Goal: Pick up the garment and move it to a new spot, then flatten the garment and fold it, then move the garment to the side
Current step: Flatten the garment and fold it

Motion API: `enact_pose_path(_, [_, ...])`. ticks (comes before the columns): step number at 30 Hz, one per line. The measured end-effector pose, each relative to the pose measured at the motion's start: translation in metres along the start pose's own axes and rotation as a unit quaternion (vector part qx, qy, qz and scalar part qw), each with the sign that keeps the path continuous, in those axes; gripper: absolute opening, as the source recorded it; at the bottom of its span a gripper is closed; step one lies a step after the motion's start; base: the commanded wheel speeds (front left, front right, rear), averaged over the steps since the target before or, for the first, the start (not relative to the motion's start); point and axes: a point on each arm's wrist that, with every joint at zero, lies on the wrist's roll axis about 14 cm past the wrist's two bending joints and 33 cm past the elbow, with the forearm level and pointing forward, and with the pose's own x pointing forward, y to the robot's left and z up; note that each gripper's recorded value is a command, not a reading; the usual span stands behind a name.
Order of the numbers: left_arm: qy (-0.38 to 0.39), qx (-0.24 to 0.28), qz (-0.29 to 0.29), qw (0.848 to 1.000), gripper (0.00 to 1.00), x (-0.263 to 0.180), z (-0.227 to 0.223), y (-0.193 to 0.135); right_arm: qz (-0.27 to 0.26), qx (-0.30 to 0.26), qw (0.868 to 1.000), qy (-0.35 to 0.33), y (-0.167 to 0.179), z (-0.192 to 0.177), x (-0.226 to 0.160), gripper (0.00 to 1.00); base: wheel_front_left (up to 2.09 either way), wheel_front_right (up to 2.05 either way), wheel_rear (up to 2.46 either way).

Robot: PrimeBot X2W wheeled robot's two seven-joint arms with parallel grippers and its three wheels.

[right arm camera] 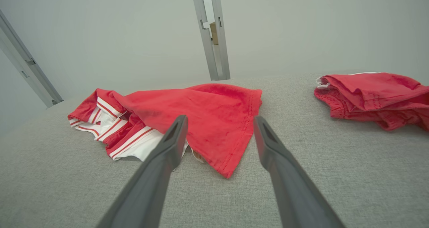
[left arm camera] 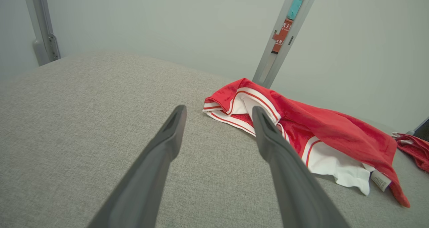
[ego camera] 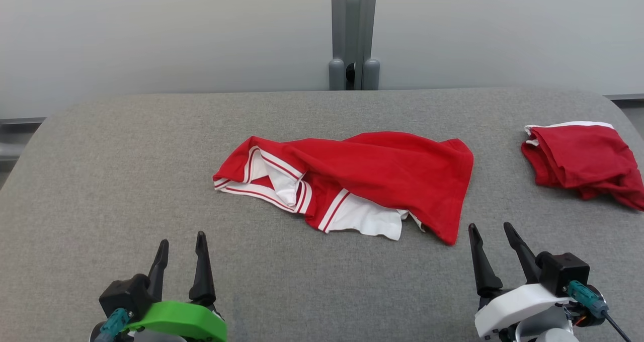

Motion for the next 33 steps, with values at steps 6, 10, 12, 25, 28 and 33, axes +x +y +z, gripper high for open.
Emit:
enact_pose_path(6, [0.004, 0.003, -0.003, 1.0, 1.0, 0.0, -0.001, -0.001, 0.0, -0.002, 1.0, 0.002, 0.0, -0.001, 0.0, 1.0, 0.0, 0.0, 0.0])
enact_pose_path(10, [0.006, 0.005, -0.001, 1.0, 1.0, 0.0, -0.002, 0.0, -0.001, -0.003, 1.0, 0.003, -0.001, -0.002, 0.0, 1.0, 0.0, 0.0, 0.0])
enact_pose_path(12, [0.006, 0.006, -0.001, 1.0, 1.0, 0.0, -0.002, 0.0, -0.001, -0.003, 1.0, 0.004, -0.001, -0.003, 0.0, 1.0, 0.0, 0.0, 0.0])
enact_pose_path(25, [0.054, 0.031, -0.051, 0.997, 1.0, 0.021, -0.019, -0.025, -0.001, -0.005, 1.0, 0.011, -0.002, -0.006, 0.008, 1.0, 0.0, 0.0, 0.0])
enact_pose_path(28, [0.073, 0.038, -0.083, 0.993, 1.0, 0.037, -0.028, -0.044, 0.001, -0.007, 1.0, 0.011, -0.002, -0.006, 0.015, 1.0, 0.0, 0.0, 0.0])
enact_pose_path(33, [0.124, 0.041, -0.127, 0.983, 1.0, 0.062, -0.057, -0.072, -0.004, -0.009, 1.0, 0.012, -0.008, -0.006, 0.025, 1.0, 0.0, 0.0, 0.0])
